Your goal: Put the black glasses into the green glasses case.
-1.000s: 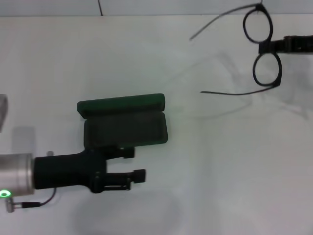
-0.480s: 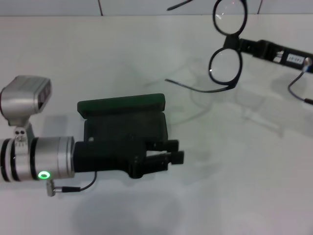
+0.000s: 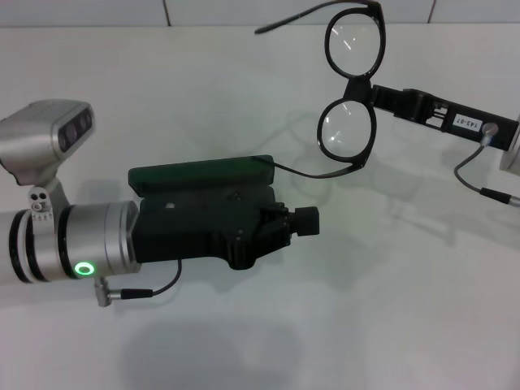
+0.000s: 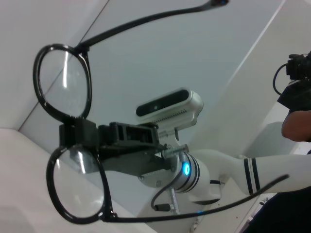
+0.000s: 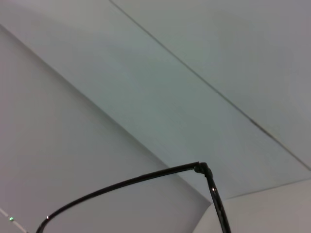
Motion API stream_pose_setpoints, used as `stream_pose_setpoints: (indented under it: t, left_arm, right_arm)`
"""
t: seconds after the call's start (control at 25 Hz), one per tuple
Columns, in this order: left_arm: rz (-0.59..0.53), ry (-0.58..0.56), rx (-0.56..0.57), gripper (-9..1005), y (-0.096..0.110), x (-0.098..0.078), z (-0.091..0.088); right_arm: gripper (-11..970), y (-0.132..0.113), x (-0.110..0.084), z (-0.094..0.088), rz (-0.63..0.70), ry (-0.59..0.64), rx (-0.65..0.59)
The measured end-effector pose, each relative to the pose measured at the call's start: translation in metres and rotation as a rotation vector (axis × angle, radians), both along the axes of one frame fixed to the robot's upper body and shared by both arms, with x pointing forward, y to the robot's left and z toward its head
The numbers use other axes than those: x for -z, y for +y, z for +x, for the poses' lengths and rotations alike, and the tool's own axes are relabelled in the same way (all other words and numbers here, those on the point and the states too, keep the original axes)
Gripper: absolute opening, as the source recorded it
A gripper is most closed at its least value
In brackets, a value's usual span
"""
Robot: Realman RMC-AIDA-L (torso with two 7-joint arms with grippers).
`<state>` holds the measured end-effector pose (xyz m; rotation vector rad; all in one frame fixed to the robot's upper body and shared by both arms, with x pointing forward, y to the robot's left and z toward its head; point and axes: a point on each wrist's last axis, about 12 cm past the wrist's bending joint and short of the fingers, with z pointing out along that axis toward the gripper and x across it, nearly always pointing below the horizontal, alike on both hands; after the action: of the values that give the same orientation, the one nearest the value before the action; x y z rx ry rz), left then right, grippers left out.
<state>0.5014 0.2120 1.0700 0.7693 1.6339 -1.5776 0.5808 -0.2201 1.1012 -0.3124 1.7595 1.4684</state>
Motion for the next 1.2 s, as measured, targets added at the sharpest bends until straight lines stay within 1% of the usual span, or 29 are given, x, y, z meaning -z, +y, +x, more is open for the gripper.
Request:
stream_pose_setpoints:
  t: [0.2,0.44,0.84,1.2]
  left_arm:
    - [-0.004,-0.009,0.009,-2,-0.003,-0.003,0.003]
    - [-0.006,-0.02,0.024,0,-0.007,-0.007,0.008]
    - [-0.009,-0.083,0.067,3,-0.021,-0.025,0.027]
    - [-0.016,-0.109,0.067,6,-0.026,-0.032,0.034]
  right_arm:
    - [100,0.001,0.002,-0.001,-0.014,-0.008,-0.008]
    - [99,0.006,0.004,-0.003,-0.047,-0.017,-0.048]
    - [99,0.016,0.005,-0.007,-0.087,-0.031,-0.129]
    - [99,0.023,-0.001,-0.016,-0.057,-0.061,-0.23]
